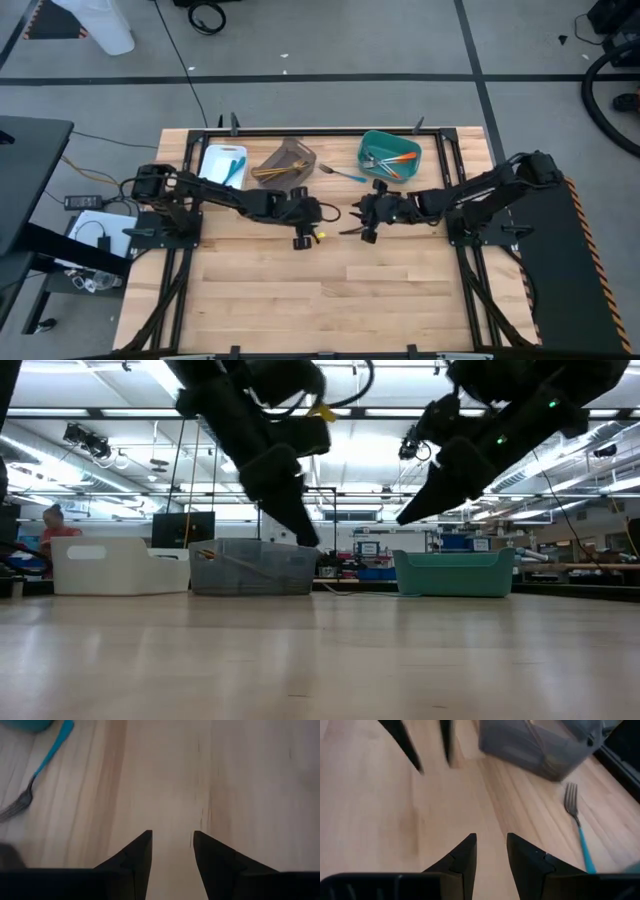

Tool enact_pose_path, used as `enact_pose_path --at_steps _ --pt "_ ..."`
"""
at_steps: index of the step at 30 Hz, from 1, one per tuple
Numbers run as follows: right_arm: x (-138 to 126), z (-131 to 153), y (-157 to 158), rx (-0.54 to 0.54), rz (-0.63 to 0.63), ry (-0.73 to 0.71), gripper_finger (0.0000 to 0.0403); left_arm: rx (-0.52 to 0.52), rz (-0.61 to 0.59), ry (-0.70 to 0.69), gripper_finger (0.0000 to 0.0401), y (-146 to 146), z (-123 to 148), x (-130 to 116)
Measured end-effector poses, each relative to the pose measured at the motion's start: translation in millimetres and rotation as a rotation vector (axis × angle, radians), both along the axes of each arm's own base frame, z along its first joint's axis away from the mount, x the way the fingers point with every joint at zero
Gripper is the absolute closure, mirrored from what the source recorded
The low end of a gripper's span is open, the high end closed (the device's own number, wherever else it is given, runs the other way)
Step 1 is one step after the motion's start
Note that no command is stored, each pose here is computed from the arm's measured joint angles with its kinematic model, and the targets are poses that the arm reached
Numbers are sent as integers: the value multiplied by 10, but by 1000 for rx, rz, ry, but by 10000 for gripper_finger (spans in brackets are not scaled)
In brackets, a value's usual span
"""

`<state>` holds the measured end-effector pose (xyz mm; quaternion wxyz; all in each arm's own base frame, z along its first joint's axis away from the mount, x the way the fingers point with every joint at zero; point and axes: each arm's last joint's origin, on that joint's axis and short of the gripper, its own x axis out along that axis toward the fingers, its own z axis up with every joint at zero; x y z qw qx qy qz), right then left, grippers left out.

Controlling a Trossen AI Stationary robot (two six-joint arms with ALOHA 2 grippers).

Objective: Sort silverware by color (type)
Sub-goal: Put the blue fork into the white bin

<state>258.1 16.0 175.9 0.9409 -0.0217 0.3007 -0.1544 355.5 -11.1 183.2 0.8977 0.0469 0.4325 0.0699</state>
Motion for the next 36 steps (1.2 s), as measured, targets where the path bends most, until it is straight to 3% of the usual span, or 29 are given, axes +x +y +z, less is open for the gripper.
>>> enact_pose_path --at_steps 18,29,36 --pt "92 -136 -586 36 -29 11 278 61 33 -44 248 -364 -173 -189" --pt "269 -303 -957 107 -79 54 227 7 91 -81 248 -378 -174 -184" --pt "469 -319 -1220 116 -126 162 225 -39 145 -90 248 -377 -177 -188"
